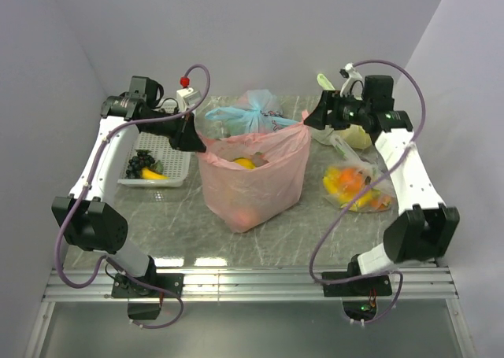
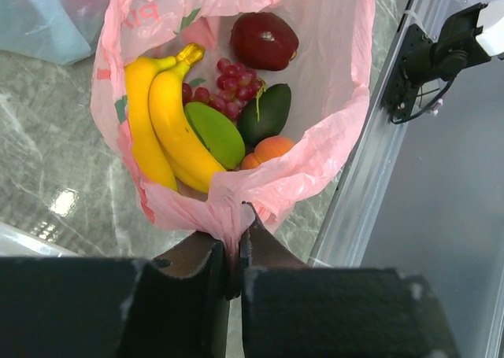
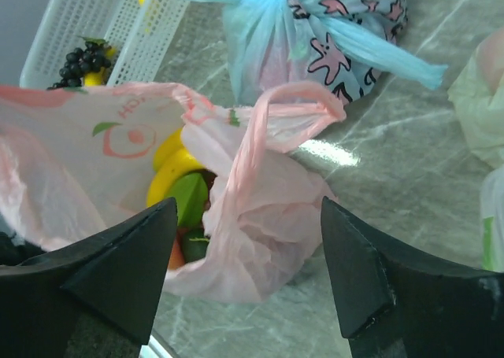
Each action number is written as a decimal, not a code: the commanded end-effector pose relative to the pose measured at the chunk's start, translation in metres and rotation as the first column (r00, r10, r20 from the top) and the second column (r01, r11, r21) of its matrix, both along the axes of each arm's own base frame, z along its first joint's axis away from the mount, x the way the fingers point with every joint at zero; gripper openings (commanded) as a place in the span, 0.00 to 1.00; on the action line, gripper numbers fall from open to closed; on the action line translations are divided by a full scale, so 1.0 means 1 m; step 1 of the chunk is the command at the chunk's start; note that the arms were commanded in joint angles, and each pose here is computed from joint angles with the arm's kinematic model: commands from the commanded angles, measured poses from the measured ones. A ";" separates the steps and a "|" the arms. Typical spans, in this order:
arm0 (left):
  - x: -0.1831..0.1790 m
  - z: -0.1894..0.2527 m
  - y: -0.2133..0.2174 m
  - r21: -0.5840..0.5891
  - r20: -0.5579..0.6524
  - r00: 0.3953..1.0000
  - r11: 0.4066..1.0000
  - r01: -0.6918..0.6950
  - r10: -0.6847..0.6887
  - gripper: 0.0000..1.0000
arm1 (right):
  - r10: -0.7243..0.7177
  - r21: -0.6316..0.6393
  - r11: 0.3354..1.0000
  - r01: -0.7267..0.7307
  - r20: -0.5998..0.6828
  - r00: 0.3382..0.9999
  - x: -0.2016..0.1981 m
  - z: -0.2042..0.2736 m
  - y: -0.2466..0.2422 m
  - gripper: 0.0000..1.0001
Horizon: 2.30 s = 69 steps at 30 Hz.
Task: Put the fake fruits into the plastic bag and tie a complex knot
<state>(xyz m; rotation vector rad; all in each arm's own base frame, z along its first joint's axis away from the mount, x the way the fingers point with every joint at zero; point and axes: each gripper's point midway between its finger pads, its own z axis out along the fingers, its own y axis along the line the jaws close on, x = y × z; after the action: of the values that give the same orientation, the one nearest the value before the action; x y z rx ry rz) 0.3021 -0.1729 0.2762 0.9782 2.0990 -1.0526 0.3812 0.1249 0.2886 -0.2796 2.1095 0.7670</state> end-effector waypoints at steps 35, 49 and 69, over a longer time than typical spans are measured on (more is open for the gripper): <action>0.001 0.087 0.002 -0.029 0.236 0.971 0.999 0.027 -0.019 0.00 | 0.118 0.292 0.928 -0.231 0.357 0.926 -0.087 0.127 0.012 0.02; -0.004 0.070 -0.001 -0.044 0.193 0.979 0.996 0.074 -0.064 0.03 | 0.258 0.209 0.923 -0.322 0.282 0.924 -0.102 0.069 0.020 0.08; -0.005 0.070 -0.001 -0.039 0.216 0.973 0.995 0.090 -0.080 0.00 | 0.226 0.459 0.861 -0.219 0.039 0.973 -0.017 0.063 0.025 0.75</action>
<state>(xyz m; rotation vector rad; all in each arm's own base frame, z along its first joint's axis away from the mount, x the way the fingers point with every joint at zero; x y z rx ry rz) 0.2989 -0.1731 0.3327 1.0944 1.9242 -0.9988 0.3533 0.1453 0.3046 -0.1788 1.9976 1.3976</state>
